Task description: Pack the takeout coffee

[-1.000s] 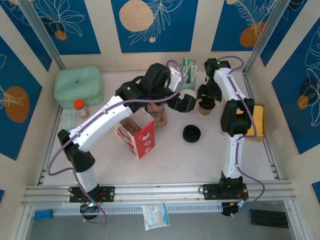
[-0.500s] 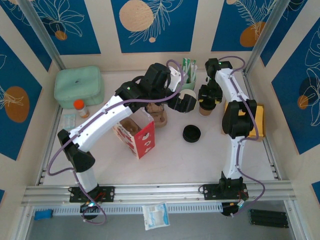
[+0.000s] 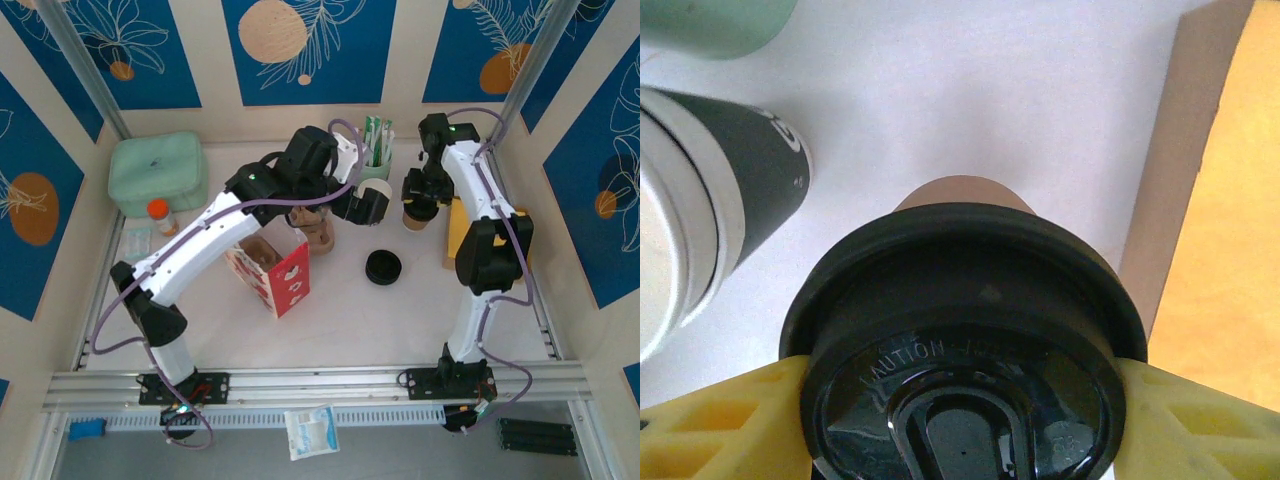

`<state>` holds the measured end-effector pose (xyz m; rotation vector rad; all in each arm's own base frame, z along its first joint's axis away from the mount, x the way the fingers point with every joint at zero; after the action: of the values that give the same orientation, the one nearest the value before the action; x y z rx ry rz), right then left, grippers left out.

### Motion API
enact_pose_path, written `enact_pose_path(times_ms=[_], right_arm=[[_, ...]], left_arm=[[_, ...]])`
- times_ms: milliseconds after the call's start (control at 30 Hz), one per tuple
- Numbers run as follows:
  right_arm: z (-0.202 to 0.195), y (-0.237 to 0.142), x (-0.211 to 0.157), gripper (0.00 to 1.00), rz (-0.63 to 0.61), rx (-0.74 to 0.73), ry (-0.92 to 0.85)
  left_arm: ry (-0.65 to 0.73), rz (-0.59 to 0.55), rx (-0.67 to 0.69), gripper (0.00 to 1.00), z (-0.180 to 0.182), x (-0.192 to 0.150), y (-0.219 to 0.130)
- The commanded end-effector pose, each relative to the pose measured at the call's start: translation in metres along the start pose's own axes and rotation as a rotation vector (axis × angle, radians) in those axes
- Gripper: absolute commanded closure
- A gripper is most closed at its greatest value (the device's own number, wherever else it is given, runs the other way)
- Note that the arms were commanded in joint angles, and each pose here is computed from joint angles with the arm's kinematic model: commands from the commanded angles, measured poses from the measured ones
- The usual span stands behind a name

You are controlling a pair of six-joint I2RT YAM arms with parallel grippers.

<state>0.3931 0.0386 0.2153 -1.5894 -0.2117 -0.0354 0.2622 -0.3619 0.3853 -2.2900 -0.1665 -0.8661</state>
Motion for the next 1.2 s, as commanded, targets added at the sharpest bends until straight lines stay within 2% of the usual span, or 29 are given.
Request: enact_pose_path(times_ms=[0, 633, 1167], right_arm=[[0.010, -0.021, -0.012, 0.36, -0.042, 0.021, -0.003], [0.049, -0.063, -0.059, 0.36, -0.102, 0.038, -0.100], [0.117, -0.097, -0.104, 0.36, -0.139, 0.078, -0.283]], left_arm=[[0.032, -0.042, 0.006, 0.01, -0.008, 0.000, -0.025], [-0.003, -0.082, 0.071, 0.01, 0.004, -0.017, -0.062], [-0.001, -0.118, 0.141, 0.01, 0.014, -0.027, -0.095]])
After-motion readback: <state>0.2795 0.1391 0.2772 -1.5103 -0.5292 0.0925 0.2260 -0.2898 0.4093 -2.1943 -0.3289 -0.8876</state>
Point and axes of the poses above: each hand's point on the last joint's axis, 136 mm out from that joint toward the fingers, its own y axis out along the fingers, its own z axis along the line the jaws close on, x = y × z, the point moved 5 cm from there along -y, back along the fingers, and after that the axes turned 15 degrees about -y, right-handed, at the moved point
